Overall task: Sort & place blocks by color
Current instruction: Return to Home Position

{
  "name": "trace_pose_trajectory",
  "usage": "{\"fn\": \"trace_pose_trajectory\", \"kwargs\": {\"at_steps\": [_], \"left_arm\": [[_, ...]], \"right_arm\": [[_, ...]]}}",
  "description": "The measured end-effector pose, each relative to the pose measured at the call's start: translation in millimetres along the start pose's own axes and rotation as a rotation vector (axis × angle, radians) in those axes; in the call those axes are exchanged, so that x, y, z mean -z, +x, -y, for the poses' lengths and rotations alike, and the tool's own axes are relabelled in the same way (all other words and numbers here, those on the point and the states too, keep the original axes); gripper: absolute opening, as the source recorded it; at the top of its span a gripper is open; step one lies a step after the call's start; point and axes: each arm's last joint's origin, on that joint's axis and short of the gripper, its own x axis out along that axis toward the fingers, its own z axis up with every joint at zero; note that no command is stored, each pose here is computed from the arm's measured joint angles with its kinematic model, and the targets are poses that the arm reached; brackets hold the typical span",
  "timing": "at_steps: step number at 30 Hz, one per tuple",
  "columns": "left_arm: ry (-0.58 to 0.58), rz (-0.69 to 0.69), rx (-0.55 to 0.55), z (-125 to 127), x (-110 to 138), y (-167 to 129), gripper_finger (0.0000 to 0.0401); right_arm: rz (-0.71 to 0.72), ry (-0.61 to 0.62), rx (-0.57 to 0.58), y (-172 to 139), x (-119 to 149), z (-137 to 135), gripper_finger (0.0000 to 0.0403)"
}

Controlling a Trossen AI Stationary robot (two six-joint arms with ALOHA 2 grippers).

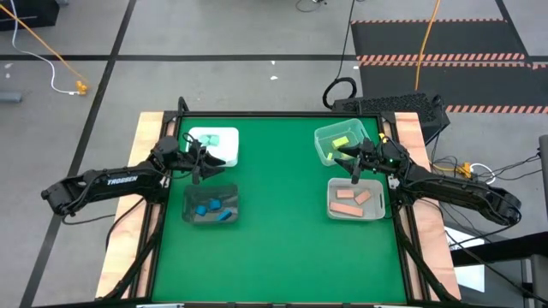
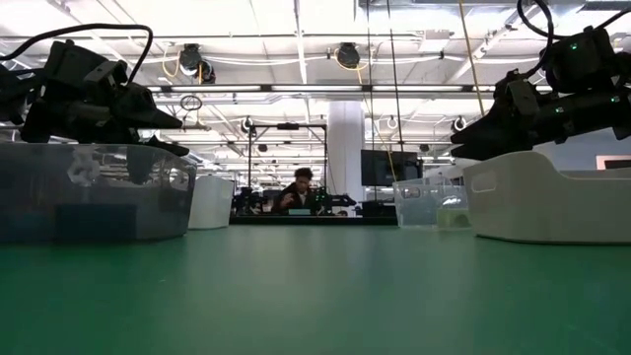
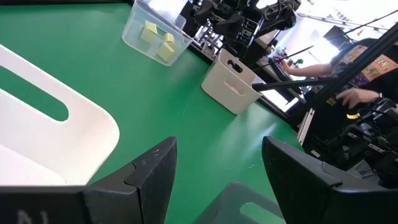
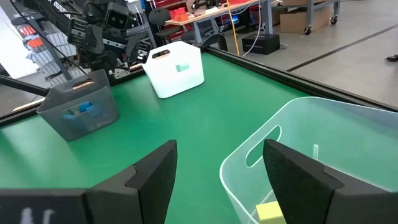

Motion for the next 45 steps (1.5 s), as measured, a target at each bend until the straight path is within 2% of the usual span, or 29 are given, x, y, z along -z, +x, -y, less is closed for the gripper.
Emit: {"fn": "trace_pose_trajectory", "kwargs": {"at_steps": [17,35,45], "left_arm": [[0.008,0.006,0.005,1.4,-0.8,-0.4,0.0237],[0.385,0.338,0.235,57.7,-26.1,-32.9,0.0237],[0.502,0.452,0.293,73.5,-28.1,-48.2,0.0237]], "right_arm": [[0.0,0.0,0.0,0.0,0.0,0.0,0.0228],[0.0,0.0,0.0,0.0,0.0,0.0,0.0228],[0.022,-0.006,-0.005,-2.1,-2.4,-1.1,0.0228]]}}
